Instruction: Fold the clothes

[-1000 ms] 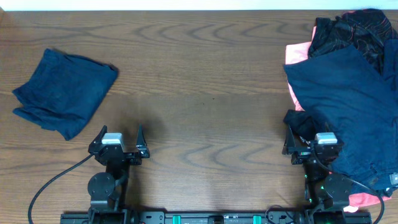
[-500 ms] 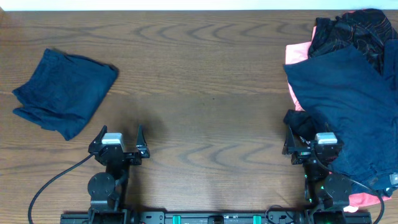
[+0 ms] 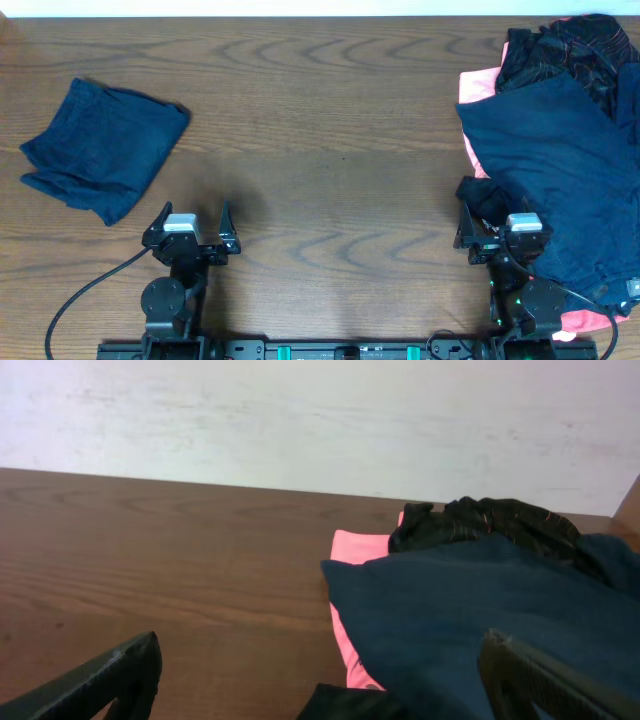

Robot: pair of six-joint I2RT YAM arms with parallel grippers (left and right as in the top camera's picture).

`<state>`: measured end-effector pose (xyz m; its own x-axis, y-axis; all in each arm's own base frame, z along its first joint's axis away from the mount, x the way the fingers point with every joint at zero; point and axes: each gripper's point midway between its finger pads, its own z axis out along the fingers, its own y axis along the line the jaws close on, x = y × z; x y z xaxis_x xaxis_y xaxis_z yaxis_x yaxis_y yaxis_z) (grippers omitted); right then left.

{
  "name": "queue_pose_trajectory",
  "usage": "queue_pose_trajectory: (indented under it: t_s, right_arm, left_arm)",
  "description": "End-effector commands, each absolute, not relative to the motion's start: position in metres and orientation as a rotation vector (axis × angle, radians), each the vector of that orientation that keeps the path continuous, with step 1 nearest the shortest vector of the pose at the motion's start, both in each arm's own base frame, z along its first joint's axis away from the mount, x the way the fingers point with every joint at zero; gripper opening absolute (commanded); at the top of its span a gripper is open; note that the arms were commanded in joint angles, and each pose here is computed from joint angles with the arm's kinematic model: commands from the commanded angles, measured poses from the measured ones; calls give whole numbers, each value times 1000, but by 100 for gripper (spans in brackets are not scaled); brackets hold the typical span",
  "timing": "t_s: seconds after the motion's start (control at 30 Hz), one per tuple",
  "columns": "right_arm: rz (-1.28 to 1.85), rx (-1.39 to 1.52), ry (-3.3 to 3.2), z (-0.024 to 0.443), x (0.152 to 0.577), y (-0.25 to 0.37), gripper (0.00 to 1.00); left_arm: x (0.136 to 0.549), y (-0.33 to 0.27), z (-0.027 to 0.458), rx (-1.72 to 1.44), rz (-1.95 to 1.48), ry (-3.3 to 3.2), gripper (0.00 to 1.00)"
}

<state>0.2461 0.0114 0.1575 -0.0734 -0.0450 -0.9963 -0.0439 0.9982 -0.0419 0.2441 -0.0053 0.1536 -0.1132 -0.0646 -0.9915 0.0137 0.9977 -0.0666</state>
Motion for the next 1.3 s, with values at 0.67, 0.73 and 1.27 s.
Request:
queue_pose_trajectory:
  t_s: [0.67,0.73,1.27]
  right_arm:
    - [83,53,1623,172,245,8,99]
    - [74,62,1619,182,245,6,99]
    - [-142,122,2248,171,315,-18,99]
  left_arm:
    - [242,-7,167,-163,-193,1712,98]
    - [242,-7,176,-167,-190,1751,98]
    - [283,-8,207,-218,-146,2270,98]
